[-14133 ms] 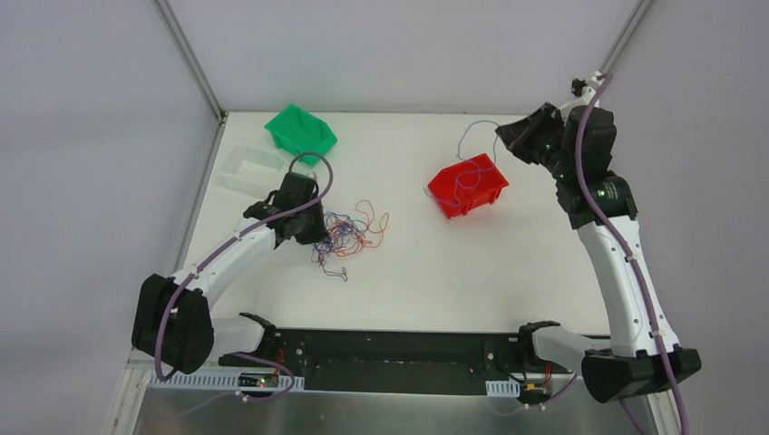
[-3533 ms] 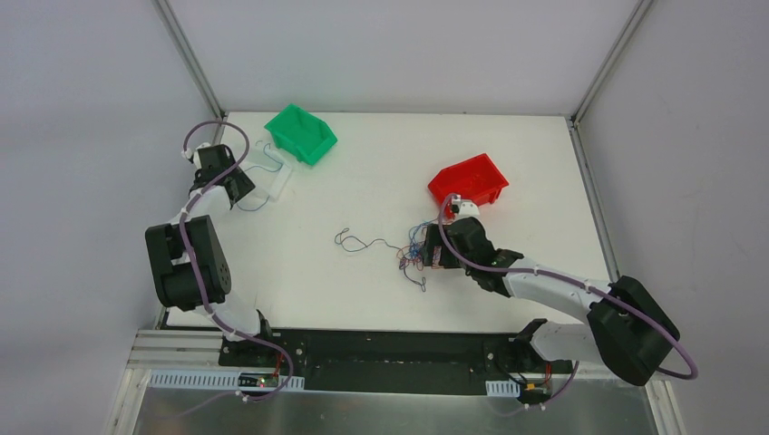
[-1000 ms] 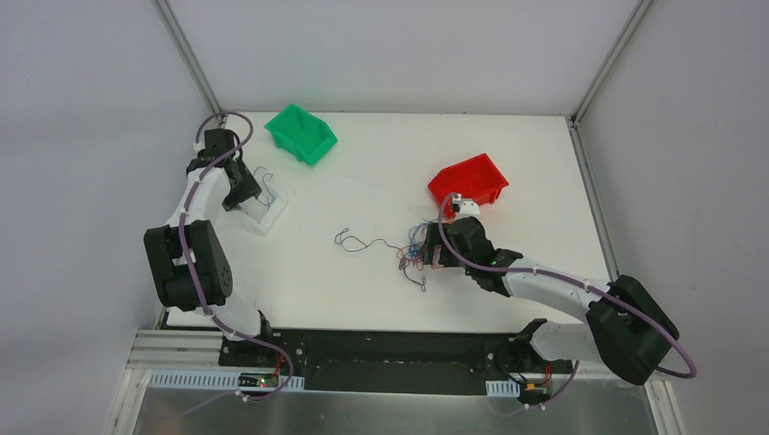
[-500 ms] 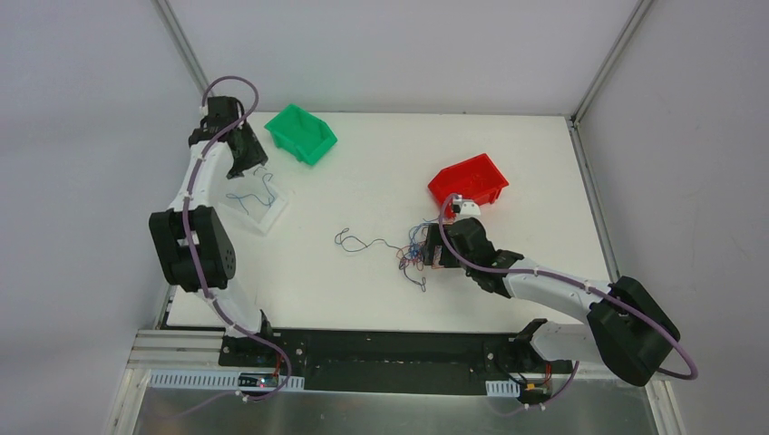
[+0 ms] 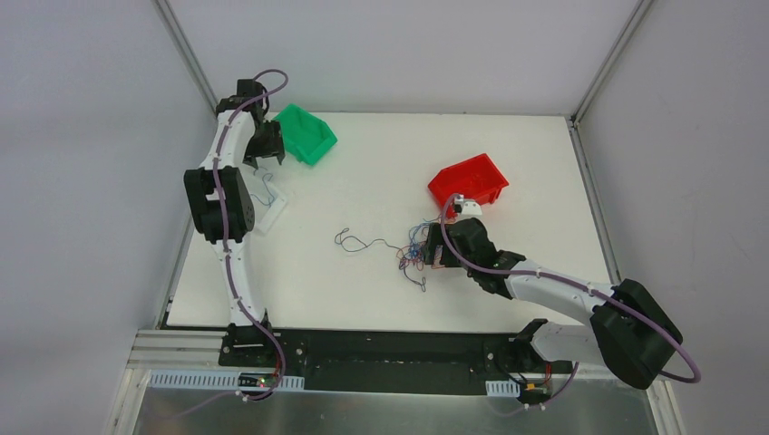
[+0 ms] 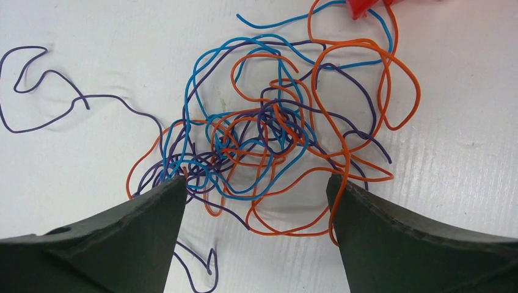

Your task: Untangle the cables

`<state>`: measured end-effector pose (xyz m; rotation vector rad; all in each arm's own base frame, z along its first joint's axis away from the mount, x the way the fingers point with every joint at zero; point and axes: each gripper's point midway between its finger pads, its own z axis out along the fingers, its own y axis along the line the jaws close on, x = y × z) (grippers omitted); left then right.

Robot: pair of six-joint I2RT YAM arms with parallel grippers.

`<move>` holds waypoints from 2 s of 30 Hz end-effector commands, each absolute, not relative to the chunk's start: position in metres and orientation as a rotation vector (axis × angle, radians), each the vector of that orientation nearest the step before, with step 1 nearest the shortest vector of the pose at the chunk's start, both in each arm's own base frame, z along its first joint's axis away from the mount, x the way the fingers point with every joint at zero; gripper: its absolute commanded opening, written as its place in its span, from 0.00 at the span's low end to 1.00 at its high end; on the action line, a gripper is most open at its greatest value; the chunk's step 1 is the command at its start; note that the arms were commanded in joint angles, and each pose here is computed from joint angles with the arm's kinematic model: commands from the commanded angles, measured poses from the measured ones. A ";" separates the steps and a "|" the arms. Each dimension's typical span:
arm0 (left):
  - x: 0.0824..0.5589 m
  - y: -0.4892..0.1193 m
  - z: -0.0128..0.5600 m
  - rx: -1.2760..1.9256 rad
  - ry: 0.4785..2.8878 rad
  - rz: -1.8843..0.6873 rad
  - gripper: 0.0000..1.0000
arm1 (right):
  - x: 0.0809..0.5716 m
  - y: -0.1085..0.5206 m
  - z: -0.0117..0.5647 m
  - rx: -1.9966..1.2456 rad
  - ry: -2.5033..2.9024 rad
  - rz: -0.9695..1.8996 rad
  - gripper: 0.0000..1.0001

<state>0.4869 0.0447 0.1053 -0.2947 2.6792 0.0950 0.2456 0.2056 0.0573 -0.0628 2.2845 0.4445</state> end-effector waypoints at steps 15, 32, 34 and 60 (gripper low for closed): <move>0.453 0.047 0.100 -0.235 2.881 0.177 0.41 | 0.253 0.209 0.067 -0.048 2.238 0.454 0.88; 0.470 0.044 0.161 -0.378 2.628 0.127 0.00 | 0.253 0.207 0.070 -0.041 2.228 0.453 0.88; 0.466 0.049 0.170 -0.418 2.555 0.160 0.00 | 0.253 0.206 0.070 -0.040 2.225 0.452 0.88; 0.408 0.079 0.245 -0.587 2.005 0.262 0.00 | 0.248 0.206 0.075 -0.034 2.212 0.485 0.88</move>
